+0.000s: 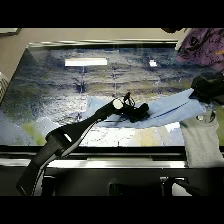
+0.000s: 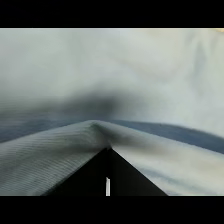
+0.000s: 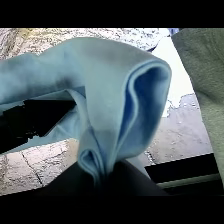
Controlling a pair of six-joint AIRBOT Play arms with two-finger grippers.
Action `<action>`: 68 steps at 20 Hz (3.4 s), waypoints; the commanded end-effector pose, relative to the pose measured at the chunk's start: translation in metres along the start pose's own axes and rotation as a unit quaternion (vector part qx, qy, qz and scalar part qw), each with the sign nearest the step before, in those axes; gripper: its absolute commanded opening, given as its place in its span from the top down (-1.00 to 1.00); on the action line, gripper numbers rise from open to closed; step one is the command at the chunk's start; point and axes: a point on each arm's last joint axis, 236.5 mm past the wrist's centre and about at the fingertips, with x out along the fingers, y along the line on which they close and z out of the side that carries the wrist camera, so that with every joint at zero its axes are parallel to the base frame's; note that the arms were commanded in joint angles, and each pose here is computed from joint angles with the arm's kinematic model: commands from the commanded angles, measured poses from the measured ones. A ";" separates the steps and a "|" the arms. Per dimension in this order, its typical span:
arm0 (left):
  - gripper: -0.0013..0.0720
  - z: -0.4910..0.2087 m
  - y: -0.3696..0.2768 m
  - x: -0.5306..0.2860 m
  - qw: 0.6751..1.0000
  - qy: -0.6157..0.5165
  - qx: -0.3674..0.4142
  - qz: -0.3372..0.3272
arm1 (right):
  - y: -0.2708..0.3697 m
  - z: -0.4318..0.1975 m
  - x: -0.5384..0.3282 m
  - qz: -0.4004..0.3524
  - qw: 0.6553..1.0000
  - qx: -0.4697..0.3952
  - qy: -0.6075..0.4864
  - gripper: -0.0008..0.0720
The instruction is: Fold the clothes and pants, and hang the long-sleeved shirts on hangers.
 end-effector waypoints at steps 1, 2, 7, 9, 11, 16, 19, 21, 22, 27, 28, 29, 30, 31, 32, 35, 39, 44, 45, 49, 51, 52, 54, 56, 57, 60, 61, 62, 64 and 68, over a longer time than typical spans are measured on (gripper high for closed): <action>0.91 0.002 -0.008 -0.003 1.000 0.003 0.000 -0.012 | 0.000 0.003 -0.004 -0.002 1.000 0.000 -0.010 0.87; 0.92 0.004 -0.010 -0.012 1.000 0.009 0.006 -0.009 | 0.000 0.005 -0.004 -0.002 1.000 0.000 -0.015 0.87; 0.92 0.054 0.001 -0.122 0.992 -0.019 0.071 0.100 | 0.041 0.009 -0.001 0.057 0.998 0.007 -0.029 0.87; 0.91 0.081 0.009 -0.200 0.980 -0.051 0.097 0.165 | 0.077 0.003 0.006 0.078 0.997 0.003 -0.027 0.87; 0.91 0.099 0.017 -0.279 0.967 -0.083 0.105 0.218 | 0.123 -0.007 0.016 0.105 0.994 -0.003 -0.026 0.87; 0.91 0.109 0.025 -0.449 0.941 -0.164 0.103 0.278 | 0.250 -0.047 0.048 0.191 0.981 -0.019 -0.026 0.87; 0.91 0.105 0.026 -0.513 0.933 -0.203 0.098 0.282 | 0.308 -0.081 0.081 0.223 0.975 -0.022 -0.005 0.87; 0.91 0.102 0.032 -0.541 0.929 -0.217 0.092 0.286 | 0.337 -0.100 0.100 0.241 0.970 -0.025 0.002 0.87; 0.91 0.102 0.036 -0.552 0.927 -0.222 0.087 0.289 | 0.348 -0.108 0.109 0.247 0.969 -0.023 0.005 0.87; 0.91 0.106 0.052 -0.577 0.923 -0.233 0.077 0.296 | 0.381 -0.136 0.148 0.267 0.963 -0.022 0.024 0.87; 0.91 0.107 0.054 -0.579 0.921 -0.233 0.083 0.301 | 0.385 -0.143 0.155 0.268 0.963 -0.021 0.033 0.87; 0.91 0.107 0.057 -0.582 0.919 -0.233 0.084 0.307 | 0.386 -0.145 0.163 0.267 0.963 -0.016 0.038 0.87; 0.91 0.108 0.060 -0.585 0.916 -0.235 0.085 0.314 | 0.388 -0.150 0.170 0.267 0.963 -0.015 0.043 0.87; 0.91 0.109 0.063 -0.587 0.913 -0.237 0.083 0.321 | 0.389 -0.153 0.177 0.264 0.963 -0.015 0.047 0.87; 0.91 0.110 0.065 -0.589 0.911 -0.239 0.082 0.326 | 0.389 -0.156 0.183 0.260 0.964 -0.015 0.050 0.87; 0.91 0.111 0.067 -0.590 0.910 -0.240 0.081 0.329 | 0.388 -0.169 0.202 0.247 0.967 -0.017 0.066 0.87; 0.91 0.112 0.069 -0.588 0.910 -0.238 0.079 0.330 | 0.387 -0.181 0.218 0.243 0.966 -0.032 0.082 0.10; 0.91 0.114 0.072 -0.587 0.911 -0.236 0.077 0.330 | 0.389 -0.175 0.194 0.260 0.961 -0.063 0.074 -0.39; 0.91 0.114 0.072 -0.587 0.911 -0.236 0.077 0.330 | 0.383 -0.167 0.188 0.256 0.962 -0.060 0.075 -0.39; 0.91 0.114 0.072 -0.587 0.911 -0.235 0.077 0.330 | 0.323 -0.102 0.153 0.231 0.969 -0.069 0.061 -0.63; 0.91 0.114 0.072 -0.587 0.911 -0.235 0.077 0.330 | 0.266 -0.057 0.128 0.211 0.973 -0.083 0.050 -0.72; 0.91 0.114 0.072 -0.587 0.911 -0.235 0.077 0.330 | 0.229 -0.033 0.118 0.196 0.976 -0.081 0.043 -0.77; 0.91 0.114 0.072 -0.587 0.911 -0.236 0.077 0.330 | 0.160 0.003 0.108 0.178 0.982 -0.059 0.037 -0.77; 0.91 0.114 0.073 -0.589 0.910 -0.236 0.076 0.331 | 0.115 0.012 0.115 0.202 0.978 -0.026 0.055 -0.77; 0.91 0.114 0.074 -0.590 0.910 -0.237 0.075 0.331 | 0.103 0.009 0.123 0.224 0.972 -0.008 0.065 -0.77; 0.91 0.115 0.076 -0.594 0.909 -0.240 0.071 0.332 | 0.079 -0.024 0.168 0.250 0.961 0.018 0.114 -0.76; 0.91 0.115 0.077 -0.596 0.909 -0.241 0.072 0.334 | 0.079 -0.037 0.183 0.257 0.958 0.021 0.129 -0.76; 0.91 0.115 0.078 -0.597 0.907 -0.240 0.076 0.337 | 0.082 -0.047 0.196 0.271 0.952 0.025 0.141 -0.76; 0.91 0.115 0.078 -0.597 0.907 -0.240 0.077 0.337 | 0.088 -0.061 0.217 0.295 0.942 0.038 0.156 -0.76; 0.91 0.115 0.078 -0.597 0.907 -0.240 0.077 0.337 | 0.101 -0.086 0.247 0.301 0.934 0.025 0.191 -0.70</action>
